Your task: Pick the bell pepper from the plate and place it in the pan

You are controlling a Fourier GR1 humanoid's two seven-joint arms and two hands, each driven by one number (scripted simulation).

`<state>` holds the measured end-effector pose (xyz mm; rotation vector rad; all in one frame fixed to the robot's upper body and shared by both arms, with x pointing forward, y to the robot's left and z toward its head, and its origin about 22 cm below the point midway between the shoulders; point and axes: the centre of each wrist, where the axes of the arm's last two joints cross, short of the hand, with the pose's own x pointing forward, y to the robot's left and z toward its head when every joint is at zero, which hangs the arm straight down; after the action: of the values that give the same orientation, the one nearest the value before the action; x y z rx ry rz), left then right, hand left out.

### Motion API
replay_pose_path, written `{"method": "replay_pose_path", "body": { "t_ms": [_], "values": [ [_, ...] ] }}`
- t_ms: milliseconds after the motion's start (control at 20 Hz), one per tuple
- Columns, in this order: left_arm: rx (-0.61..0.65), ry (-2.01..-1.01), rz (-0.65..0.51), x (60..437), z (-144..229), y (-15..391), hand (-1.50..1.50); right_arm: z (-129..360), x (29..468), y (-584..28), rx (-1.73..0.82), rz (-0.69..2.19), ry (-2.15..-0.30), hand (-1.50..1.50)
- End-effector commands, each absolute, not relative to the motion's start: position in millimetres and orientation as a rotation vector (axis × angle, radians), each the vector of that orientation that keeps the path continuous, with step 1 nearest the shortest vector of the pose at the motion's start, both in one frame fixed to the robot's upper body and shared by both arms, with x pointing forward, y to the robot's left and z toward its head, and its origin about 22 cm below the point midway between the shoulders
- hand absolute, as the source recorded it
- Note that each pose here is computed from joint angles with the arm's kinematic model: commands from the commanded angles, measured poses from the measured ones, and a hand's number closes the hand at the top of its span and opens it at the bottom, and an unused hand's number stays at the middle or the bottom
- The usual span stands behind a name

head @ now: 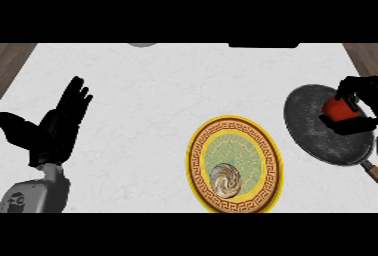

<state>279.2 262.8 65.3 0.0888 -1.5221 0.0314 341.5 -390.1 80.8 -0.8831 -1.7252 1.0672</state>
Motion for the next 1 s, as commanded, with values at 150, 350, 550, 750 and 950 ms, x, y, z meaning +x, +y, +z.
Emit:
{"method": "replay_pose_path", "body": {
  "t_ms": [150,350,550,750,950],
  "values": [
    [0.074,-1.531,0.017,283.1,49.2,255.2,0.0,29.4,360.1,-389.5,-0.851,1.106,-1.549,1.5],
    [0.062,-1.535,0.037,286.8,68.6,259.9,0.0,21.6,366.2,-393.3,-0.781,0.972,-1.406,-1.5],
    [0.079,-1.528,0.02,283.3,53.4,264.4,0.0,3.3,348.9,-420.6,-0.702,0.989,-1.424,-1.5],
    [0.07,-1.527,0.026,284.3,68.9,260.1,0.0,35.2,362.2,-434.8,-0.624,0.855,-1.569,-1.5],
    [0.094,-1.542,0.033,286.8,58.2,267.1,0.0,44.5,363.0,-444.0,-0.505,0.621,-1.672,-1.5]
  ]
}}
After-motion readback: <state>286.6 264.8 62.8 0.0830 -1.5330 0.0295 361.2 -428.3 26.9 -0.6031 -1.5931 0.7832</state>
